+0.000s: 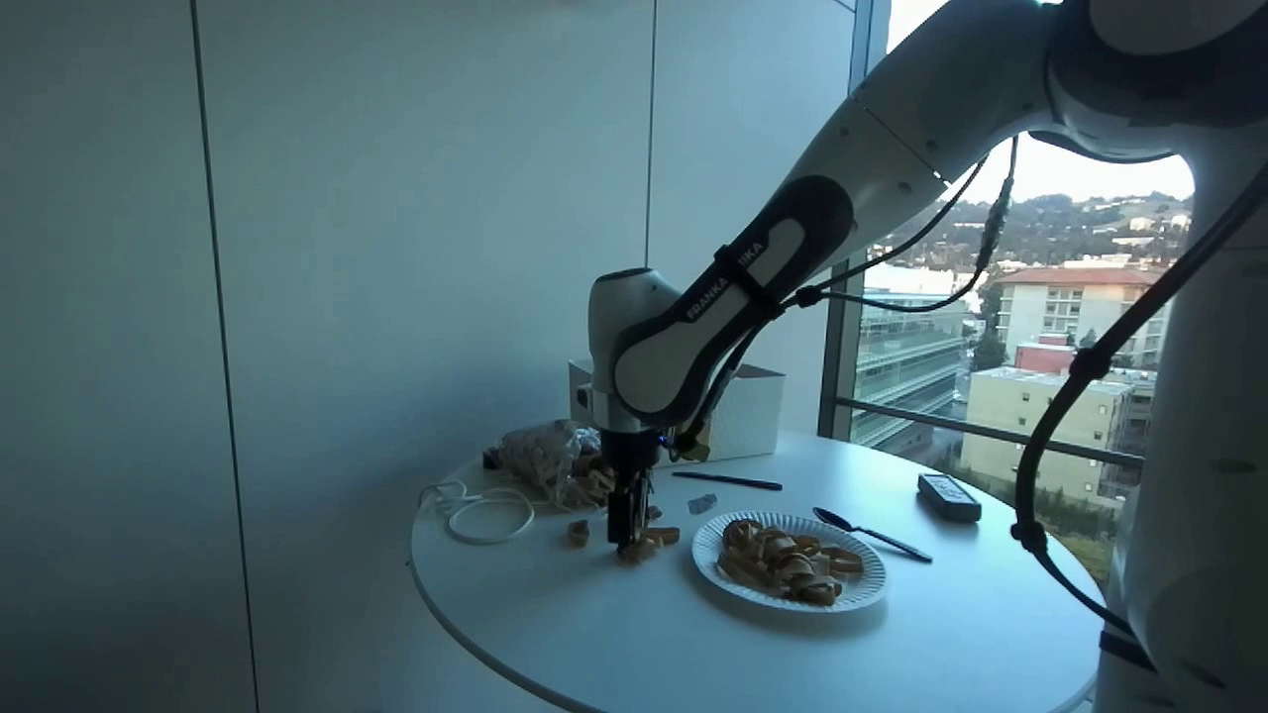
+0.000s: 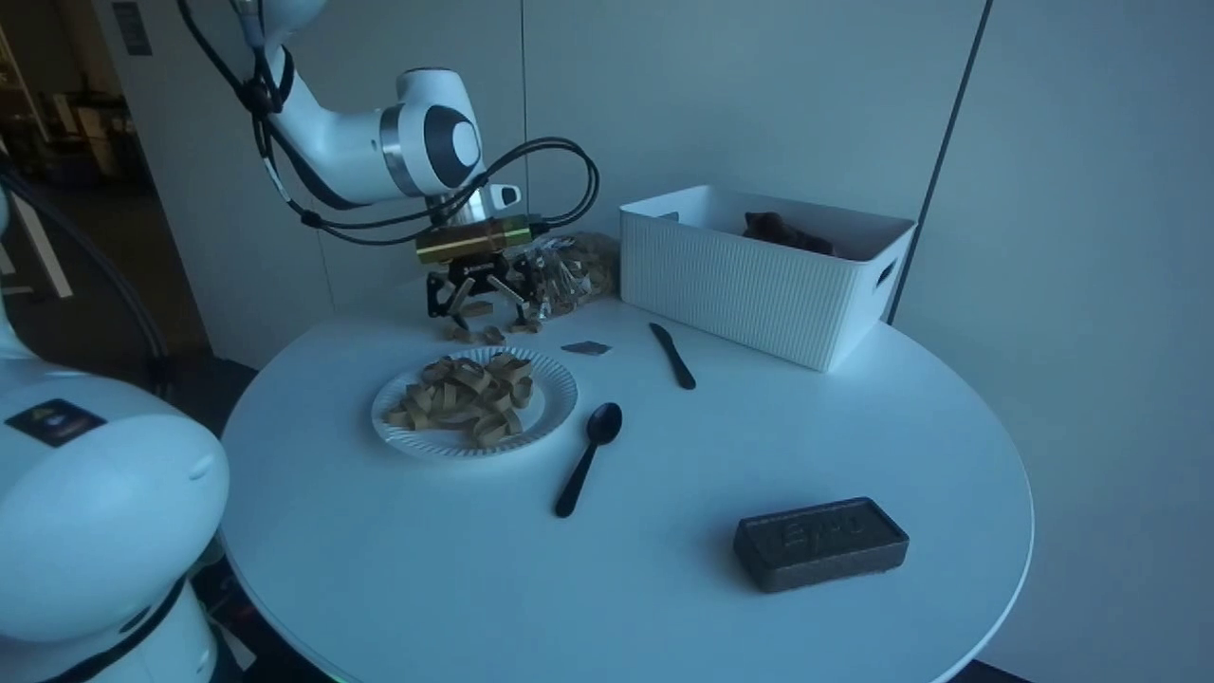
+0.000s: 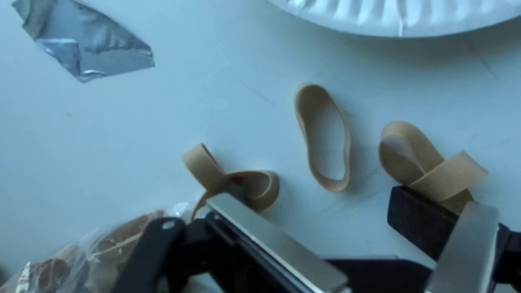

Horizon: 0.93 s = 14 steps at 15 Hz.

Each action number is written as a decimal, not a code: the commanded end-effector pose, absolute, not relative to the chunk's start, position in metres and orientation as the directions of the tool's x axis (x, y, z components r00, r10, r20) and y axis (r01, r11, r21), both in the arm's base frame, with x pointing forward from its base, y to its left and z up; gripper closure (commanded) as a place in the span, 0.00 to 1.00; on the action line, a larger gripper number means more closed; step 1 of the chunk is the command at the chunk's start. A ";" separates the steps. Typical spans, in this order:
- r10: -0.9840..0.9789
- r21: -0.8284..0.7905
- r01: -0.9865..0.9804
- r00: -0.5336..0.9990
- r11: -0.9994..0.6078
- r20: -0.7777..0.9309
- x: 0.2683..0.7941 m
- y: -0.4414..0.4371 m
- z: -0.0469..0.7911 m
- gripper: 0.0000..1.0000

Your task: Take the spoon off of the plate and but the rubber bands on the plate

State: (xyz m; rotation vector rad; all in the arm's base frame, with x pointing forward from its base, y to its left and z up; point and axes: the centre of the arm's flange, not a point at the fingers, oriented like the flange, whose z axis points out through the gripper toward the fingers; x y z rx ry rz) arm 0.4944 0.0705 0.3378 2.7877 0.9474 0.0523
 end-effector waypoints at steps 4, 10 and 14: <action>0.639 0.148 0.635 0.769 -0.758 -0.029 0.501 0.082 0.347 0.59; 0.702 0.217 0.688 0.712 -0.693 -0.018 0.487 0.102 0.363 0.95; 0.736 0.231 0.723 0.675 -0.651 -0.039 0.476 0.114 0.371 0.73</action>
